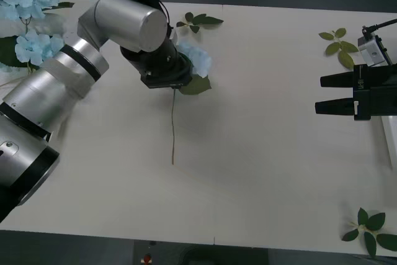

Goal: Put the red flowers into the right box and the blue flowers into the left box

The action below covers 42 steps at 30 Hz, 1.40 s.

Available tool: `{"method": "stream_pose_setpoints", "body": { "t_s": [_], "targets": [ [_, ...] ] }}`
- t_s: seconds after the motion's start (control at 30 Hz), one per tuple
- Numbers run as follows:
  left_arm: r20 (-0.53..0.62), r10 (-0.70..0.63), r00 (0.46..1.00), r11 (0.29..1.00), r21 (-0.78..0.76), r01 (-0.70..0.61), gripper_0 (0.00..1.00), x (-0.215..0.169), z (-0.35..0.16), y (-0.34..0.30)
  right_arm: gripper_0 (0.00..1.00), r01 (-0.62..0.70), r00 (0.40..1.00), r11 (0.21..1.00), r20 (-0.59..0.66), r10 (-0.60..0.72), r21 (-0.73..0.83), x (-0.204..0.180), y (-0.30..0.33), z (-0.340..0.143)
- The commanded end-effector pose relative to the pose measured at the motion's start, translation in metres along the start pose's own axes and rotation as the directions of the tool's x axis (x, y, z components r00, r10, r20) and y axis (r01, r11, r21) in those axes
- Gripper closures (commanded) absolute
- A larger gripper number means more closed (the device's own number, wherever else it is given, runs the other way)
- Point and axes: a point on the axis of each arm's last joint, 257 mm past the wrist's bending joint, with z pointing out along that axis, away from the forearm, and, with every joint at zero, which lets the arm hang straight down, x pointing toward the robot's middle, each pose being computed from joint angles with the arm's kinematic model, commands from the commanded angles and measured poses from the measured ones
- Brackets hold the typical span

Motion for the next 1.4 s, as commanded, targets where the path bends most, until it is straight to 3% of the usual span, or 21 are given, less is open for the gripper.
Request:
{"method": "stream_pose_setpoints", "body": {
  "t_s": [0.03,0.27,0.67,1.03,1.4],
  "targets": [
    [0.037,0.067,0.997,0.997,0.038,-0.068,1.0,-0.023,-0.057,-0.003,0.09,0.007,1.0,1.0,0.01,-0.007,-0.004,-0.011,0.0,-0.001],
    [0.009,0.119,0.993,0.991,0.06,-0.12,0.99,-0.021,-0.135,0.03,0.09,0.007,1.0,1.0,0.01,-0.007,-0.004,-0.011,0.0,-0.001],
    [0.078,0.186,0.98,0.981,0.046,-0.189,0.99,-0.035,-0.243,0.12,0.09,0.007,1.0,1.0,0.01,-0.007,-0.004,-0.011,0.0,-0.001],
    [0.156,0.131,0.979,0.991,0.015,-0.135,0.99,-0.046,-0.302,0.236,0.09,0.007,1.0,1.0,0.01,-0.007,-0.004,-0.011,0.0,-0.001],
    [0.284,0.103,0.953,0.988,-0.141,-0.065,0.99,-0.061,-0.335,0.343,0.09,0.007,1.0,1.0,0.01,-0.007,-0.004,-0.011,0.0,-0.001]
  ]
}}
